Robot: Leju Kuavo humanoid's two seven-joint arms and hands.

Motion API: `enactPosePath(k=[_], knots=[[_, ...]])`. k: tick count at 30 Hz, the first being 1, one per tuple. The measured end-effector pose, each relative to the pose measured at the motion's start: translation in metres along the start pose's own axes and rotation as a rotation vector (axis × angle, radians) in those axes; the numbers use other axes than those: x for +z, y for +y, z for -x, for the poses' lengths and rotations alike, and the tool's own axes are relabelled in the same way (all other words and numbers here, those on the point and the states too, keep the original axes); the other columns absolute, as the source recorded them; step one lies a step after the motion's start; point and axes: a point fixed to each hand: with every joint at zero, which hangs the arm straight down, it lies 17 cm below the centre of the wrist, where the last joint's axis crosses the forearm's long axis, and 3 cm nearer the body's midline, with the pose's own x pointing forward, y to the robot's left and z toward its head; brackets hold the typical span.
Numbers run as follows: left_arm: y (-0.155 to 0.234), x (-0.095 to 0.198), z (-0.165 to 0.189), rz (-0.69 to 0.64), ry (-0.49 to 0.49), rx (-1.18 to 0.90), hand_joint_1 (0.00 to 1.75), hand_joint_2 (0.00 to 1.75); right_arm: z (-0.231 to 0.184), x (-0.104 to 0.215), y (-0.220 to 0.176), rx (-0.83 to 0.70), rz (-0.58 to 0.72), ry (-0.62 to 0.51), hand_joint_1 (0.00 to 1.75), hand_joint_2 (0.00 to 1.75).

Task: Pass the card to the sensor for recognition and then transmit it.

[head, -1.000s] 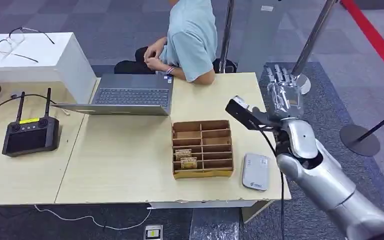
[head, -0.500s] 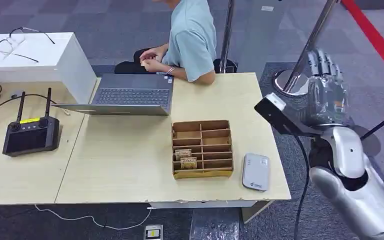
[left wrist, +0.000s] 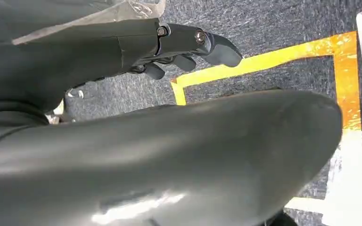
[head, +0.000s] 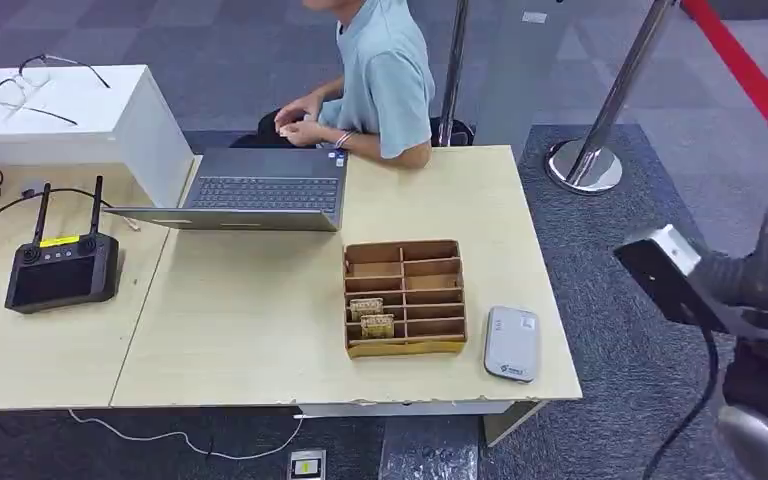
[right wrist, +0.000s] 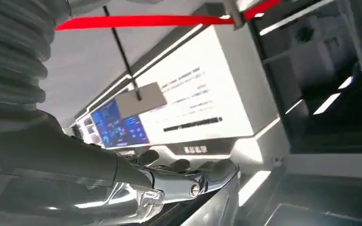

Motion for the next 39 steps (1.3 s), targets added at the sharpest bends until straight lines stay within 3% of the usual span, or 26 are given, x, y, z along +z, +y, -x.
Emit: enactPosePath(k=[11, 23, 33, 39], knots=[[0.002, 0.0, -0.004, -0.008, -0.009, 0.038, 0.0, 0.0, 0.05, 0.008, -0.044, 0.071, 0.095, 0.053, 0.0, 1.75], [-0.004, 0.001, -0.004, -0.001, -0.002, 0.05, 0.0, 0.0, 0.092, 0.029, -0.051, 0.064, 0.125, 0.139, 0.0, 1.75], [-0.004, 0.001, -0.009, 0.0, -0.023, 0.047, 0.0, 0.0, 0.073, 0.021, -0.041, 0.049, 0.108, 0.115, 0.0, 1.75], [-0.005, 0.001, -0.011, 0.003, -0.027, 0.045, 0.0, 0.0, 0.037, 0.015, -0.005, -0.035, -0.009, 0.069, 0.0, 1.75]])
